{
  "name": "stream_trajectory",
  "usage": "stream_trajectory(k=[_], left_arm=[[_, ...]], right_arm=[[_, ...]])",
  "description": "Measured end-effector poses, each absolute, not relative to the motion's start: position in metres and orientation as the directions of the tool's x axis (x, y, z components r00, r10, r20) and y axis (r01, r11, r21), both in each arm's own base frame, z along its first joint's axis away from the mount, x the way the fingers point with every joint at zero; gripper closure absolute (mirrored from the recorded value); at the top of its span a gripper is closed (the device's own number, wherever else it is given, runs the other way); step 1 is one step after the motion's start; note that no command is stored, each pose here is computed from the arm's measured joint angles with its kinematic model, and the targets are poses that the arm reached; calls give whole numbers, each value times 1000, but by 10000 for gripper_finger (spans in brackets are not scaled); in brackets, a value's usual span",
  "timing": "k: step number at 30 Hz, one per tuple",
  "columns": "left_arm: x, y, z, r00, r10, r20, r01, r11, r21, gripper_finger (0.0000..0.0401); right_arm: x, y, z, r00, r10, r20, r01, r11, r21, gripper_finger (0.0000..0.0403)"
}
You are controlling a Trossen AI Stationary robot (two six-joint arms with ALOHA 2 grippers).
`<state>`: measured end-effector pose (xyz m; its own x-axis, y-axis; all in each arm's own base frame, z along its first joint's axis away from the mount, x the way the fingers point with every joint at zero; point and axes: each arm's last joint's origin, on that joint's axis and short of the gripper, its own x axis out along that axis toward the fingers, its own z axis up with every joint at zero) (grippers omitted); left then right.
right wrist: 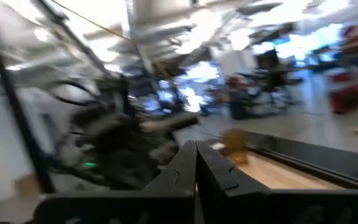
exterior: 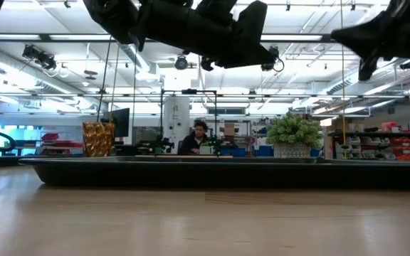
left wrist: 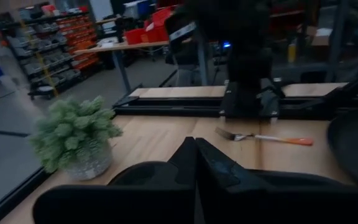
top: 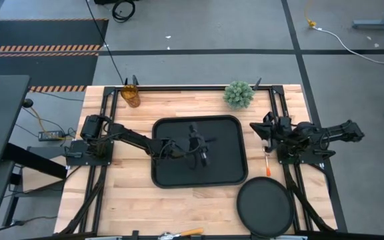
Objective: Pick and place plate/cup/fork/spoon on tray
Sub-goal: Put the black plate on the black serving tray
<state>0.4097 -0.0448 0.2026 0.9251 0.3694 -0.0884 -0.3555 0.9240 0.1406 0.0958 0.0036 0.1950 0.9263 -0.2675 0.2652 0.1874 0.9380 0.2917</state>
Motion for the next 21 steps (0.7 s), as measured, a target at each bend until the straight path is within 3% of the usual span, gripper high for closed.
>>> stream_trajectory(k=[9,21], left_arm=[[411,-48,202,955,281,-93,-264,952,158,392],[410,-48,197,950,278,-145,-251,951,180,392]], right_arm=[[109,7,211,928,-352,121,313,915,254,400],[165,35,237,949,-301,-94,312,939,146,400]])
